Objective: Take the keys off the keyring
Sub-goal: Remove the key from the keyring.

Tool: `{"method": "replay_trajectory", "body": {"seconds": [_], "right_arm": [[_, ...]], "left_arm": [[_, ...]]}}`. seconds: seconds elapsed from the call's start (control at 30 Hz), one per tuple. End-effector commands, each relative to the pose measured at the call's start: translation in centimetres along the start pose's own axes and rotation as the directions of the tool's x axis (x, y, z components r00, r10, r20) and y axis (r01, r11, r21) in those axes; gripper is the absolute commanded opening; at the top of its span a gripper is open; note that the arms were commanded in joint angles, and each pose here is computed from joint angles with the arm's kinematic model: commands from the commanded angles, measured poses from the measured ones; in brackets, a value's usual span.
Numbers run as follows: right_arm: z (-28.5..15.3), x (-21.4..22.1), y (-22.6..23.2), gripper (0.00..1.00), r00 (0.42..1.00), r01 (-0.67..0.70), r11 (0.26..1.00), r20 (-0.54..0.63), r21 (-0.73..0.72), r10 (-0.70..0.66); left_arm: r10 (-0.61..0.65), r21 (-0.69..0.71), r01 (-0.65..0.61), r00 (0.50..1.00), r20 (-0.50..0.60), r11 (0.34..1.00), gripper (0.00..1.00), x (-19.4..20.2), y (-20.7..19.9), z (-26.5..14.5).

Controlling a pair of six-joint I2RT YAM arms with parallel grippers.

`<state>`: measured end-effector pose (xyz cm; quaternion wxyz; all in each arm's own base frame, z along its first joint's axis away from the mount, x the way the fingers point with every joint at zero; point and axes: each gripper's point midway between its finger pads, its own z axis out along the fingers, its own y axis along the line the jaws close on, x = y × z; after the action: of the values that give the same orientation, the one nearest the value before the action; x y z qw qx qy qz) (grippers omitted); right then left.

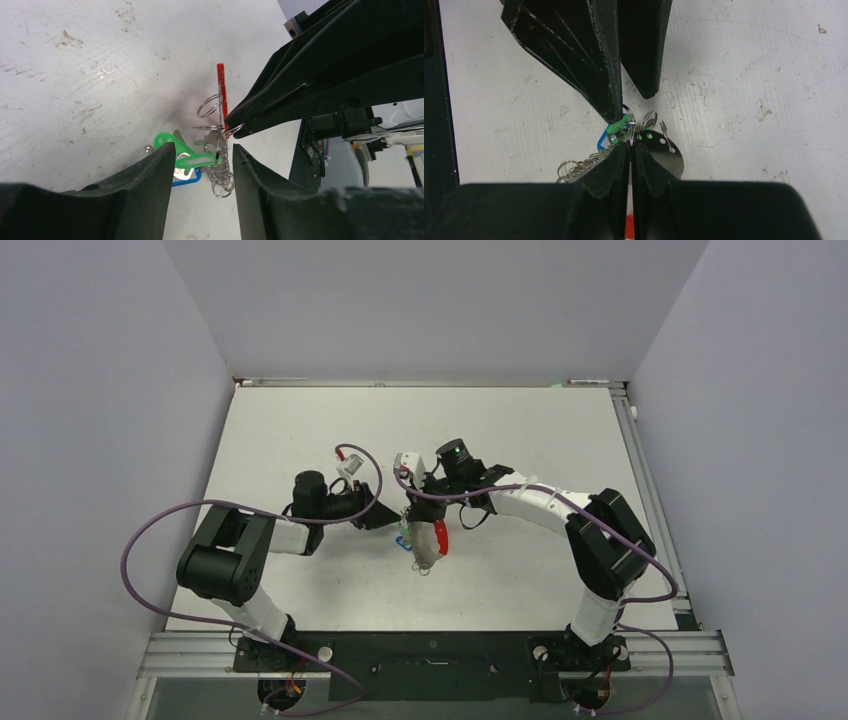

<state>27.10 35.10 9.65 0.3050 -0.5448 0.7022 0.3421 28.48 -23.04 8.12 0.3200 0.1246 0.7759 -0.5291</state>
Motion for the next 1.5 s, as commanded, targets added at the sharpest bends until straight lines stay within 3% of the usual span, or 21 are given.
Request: {"method": "replay_trajectory", "body": {"seconds": [0.0, 0.1, 0.23, 0.37, 0.53, 0.7, 1.13, 1.47], "right_arm": [[-0.9, -2.9, -0.2, 0.05, 0.996, 0.047, 0.999, 0.076, 0.017, -0.048], [-0.9, -3.0, -0.1, 0.05, 0.996, 0.045, 0.999, 0.080, 0.001, -0.045], [-1.0, -3.1, -0.3, 0.05, 0.995, 0.029, 0.999, 0.093, -0.013, -0.028], [-1.1, -3.1, -0.4, 0.05, 0.995, 0.031, 0.999, 0.099, -0.016, -0.029], [-1.7, -3.0, -1.2, 0.05, 0.991, 0.015, 1.000, 0.133, -0.017, -0.012], [-1.7, -2.9, -1.9, 0.05, 0.990, 0.016, 1.000, 0.141, 0.008, -0.017], [-0.6, -1.0, -4.1, 0.05, 0.998, -0.032, 0.987, 0.055, 0.157, 0.024], [0.9, -0.2, -2.1, 0.05, 1.000, 0.005, 0.996, 0.008, 0.093, -0.006]], "left_arm": [[0.027, 0.102, -0.031, 0.999, 0.036, 0.994, 0.44, -0.8, -2.0, 0.2], [0.004, 0.114, -0.008, 0.999, 0.033, 0.993, 0.38, -0.7, -1.8, 0.5], [-0.021, 0.143, 0.018, 1.000, 0.019, 0.990, 0.23, -0.3, -2.0, 0.6], [-0.048, 0.155, 0.044, 0.999, 0.021, 0.987, 0.00, -0.4, -2.2, 0.4], [-0.200, 0.088, 0.200, 0.980, -0.006, 0.976, 0.00, -0.1, 0.1, 0.3], [-0.269, 0.061, 0.271, 0.963, -0.033, 0.961, 0.00, 0.6, 1.2, 0.5], [-0.127, 0.174, 0.113, 0.989, 0.069, 0.978, 0.00, -1.0, -2.6, -0.7], [0.002, 0.179, -0.020, 0.995, 0.097, 0.984, 0.00, -2.0, -4.2, -0.5]]}}
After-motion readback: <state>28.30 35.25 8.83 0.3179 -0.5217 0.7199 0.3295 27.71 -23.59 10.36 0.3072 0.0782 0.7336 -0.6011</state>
